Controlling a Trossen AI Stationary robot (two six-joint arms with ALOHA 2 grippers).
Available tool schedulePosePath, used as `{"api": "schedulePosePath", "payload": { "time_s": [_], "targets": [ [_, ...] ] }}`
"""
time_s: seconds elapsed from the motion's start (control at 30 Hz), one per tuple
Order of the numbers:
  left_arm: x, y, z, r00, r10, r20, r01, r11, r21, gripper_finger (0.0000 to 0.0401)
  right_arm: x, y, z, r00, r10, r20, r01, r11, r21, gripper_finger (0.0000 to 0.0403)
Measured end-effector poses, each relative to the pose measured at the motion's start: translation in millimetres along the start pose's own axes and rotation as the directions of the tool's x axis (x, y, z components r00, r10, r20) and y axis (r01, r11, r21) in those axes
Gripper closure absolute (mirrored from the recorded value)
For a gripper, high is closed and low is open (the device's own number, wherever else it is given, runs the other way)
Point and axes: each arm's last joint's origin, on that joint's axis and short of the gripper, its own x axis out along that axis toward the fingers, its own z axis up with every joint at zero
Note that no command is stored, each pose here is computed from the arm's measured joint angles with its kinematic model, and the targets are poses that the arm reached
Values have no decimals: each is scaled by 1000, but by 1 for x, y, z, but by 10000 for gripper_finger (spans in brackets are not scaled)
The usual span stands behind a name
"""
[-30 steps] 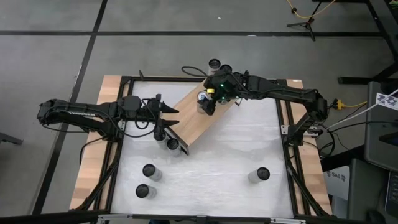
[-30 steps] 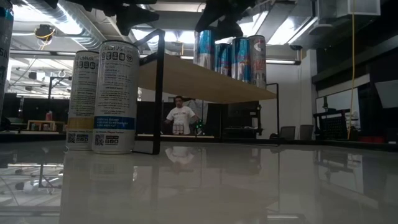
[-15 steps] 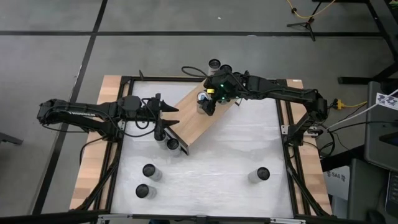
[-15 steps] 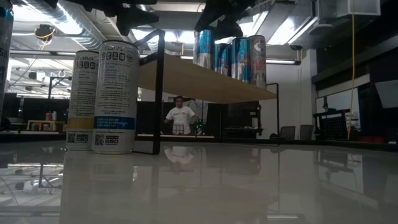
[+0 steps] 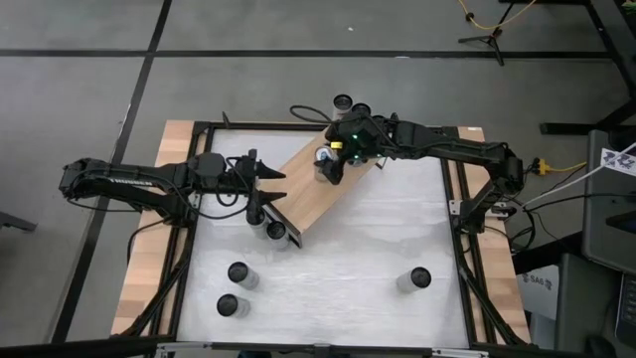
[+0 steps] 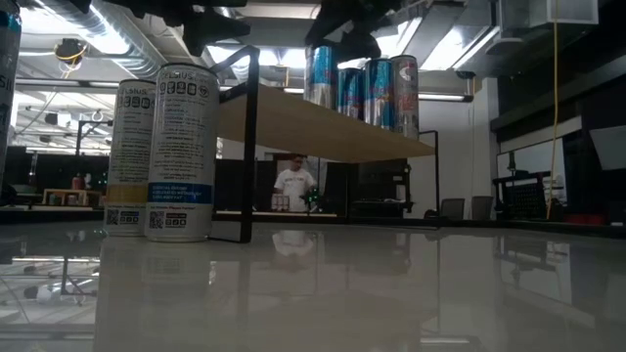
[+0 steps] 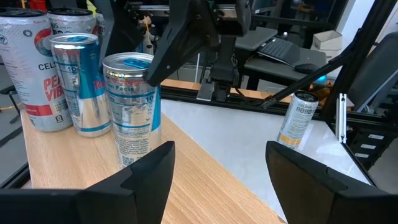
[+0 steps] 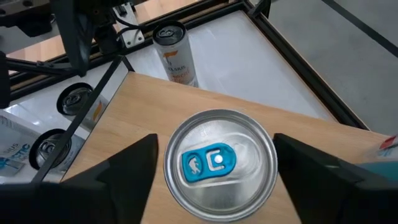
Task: Place canned beverage on shelf
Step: Put the blue soda can on the shelf aligned with the other blue soda cans
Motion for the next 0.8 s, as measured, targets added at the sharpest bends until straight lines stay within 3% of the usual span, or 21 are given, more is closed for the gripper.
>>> {"api": "schedulePosePath", "payload": {
  "time_s": [0.27, 0.5, 0.8],
  "targets": [
    [0, 0, 0, 1000, 0, 0, 0, 1000, 0, 155, 0, 1, 2, 1000, 6, 25, -6, 1000, 0, 9],
    [6, 0, -2, 1000, 0, 0, 0, 1000, -4, 155, -1, 1, 3, 1000, 7, 29, -7, 1000, -1, 17],
    [39, -1, -11, 1000, 7, 27, -7, 1000, -2, 155, -15, 4, 20, 995, 22, 96, -17, 999, -49, 19]
  ]
}}
